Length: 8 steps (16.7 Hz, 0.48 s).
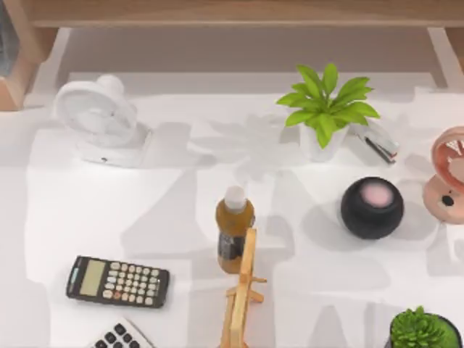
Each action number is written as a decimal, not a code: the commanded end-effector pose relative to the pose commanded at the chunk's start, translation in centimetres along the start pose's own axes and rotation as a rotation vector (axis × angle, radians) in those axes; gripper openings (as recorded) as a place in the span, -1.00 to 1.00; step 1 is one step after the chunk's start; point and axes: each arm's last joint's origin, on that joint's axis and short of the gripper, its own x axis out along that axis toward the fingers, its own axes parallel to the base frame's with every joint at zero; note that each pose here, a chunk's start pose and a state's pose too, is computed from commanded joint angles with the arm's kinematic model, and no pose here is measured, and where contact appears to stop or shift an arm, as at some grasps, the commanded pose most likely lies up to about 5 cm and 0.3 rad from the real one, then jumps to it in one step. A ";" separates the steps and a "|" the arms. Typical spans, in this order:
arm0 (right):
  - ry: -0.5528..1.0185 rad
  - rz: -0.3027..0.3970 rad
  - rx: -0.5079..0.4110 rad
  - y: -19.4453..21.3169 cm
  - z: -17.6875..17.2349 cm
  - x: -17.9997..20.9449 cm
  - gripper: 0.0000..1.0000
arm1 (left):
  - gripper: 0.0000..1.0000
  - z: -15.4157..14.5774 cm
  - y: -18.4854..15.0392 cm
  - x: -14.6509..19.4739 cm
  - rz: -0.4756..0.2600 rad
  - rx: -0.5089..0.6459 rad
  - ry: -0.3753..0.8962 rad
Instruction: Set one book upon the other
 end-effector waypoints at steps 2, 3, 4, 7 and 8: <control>0.000 0.000 0.000 0.0 0.0 0.0 1.00 | 1.00 -0.7 2.6 4.6 -0.001 -0.004 0.014; 0.000 0.000 0.000 0.0 0.0 0.0 1.00 | 1.00 -1.4 3.9 6.7 -0.001 -0.006 0.021; 0.000 0.000 0.000 0.0 0.0 0.0 1.00 | 1.00 -2.3 5.2 8.6 -0.001 -0.008 0.026; 0.000 0.000 0.000 0.0 0.0 0.0 1.00 | 1.00 -5.4 8.8 13.0 -0.002 -0.011 0.037; 0.000 0.000 0.000 0.0 0.0 0.0 1.00 | 1.00 -6.2 9.7 14.0 -0.002 -0.011 0.038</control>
